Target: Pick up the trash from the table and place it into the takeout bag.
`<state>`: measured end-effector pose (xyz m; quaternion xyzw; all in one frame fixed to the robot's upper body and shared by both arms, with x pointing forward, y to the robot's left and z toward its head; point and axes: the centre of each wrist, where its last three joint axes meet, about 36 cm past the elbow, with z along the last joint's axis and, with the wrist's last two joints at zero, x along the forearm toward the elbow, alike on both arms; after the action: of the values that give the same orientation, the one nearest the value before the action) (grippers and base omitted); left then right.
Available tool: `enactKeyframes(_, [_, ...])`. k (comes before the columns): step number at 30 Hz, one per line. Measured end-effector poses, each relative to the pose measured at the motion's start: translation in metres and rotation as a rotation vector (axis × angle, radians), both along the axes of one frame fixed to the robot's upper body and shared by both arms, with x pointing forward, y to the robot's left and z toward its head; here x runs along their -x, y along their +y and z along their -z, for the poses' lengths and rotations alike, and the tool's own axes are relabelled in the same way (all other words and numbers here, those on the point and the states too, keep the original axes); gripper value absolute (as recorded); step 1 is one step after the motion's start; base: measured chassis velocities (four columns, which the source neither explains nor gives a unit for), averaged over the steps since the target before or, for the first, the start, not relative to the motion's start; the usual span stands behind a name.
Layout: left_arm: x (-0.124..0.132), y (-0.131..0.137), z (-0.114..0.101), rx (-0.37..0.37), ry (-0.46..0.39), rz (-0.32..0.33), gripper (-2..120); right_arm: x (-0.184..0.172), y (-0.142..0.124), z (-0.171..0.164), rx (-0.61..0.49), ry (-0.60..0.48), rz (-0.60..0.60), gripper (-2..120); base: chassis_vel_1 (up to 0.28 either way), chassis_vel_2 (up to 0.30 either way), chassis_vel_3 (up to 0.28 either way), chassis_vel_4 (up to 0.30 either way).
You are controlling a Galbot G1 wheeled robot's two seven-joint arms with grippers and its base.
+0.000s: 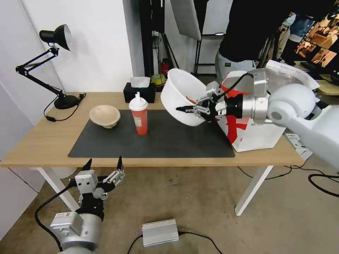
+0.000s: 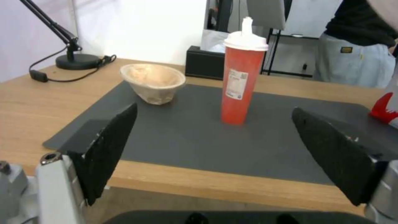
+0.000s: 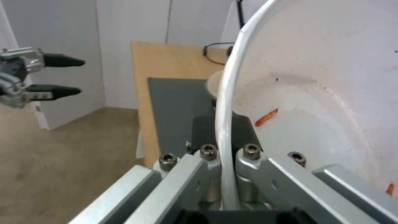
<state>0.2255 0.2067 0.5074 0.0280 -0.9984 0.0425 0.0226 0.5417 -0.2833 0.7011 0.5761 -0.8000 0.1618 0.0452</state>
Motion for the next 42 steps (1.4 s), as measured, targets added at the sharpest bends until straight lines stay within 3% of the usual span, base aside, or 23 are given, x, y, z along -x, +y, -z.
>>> enactKeyframes(12, [-0.001, 0.000, -0.001, 0.001, -0.007, 0.002, 100, -0.041, -0.022, -0.044, -0.041, -0.080, 0.087, 0, 0.000, 0.000, 0.000, 0.000])
enactKeyframes(26, [-0.004, -0.001, -0.002, 0.011, -0.016, 0.004, 100, -0.070, -0.067, -0.061, -0.150, -0.117, 0.253, 0, 0.000, 0.000, 0.000, 0.000])
enactKeyframes(33, [-0.004, -0.002, -0.003, 0.018, -0.018, 0.010, 100, -0.076, -0.085, -0.054, -0.201, -0.113, 0.332, 0, 0.000, 0.000, 0.000, 0.000])
enactKeyframes(42, [-0.004, -0.002, -0.002, 0.013, -0.020, 0.014, 100, -0.082, -0.126, -0.021, -0.243, -0.054, 0.438, 0, 0.000, 0.000, 0.000, 0.000])
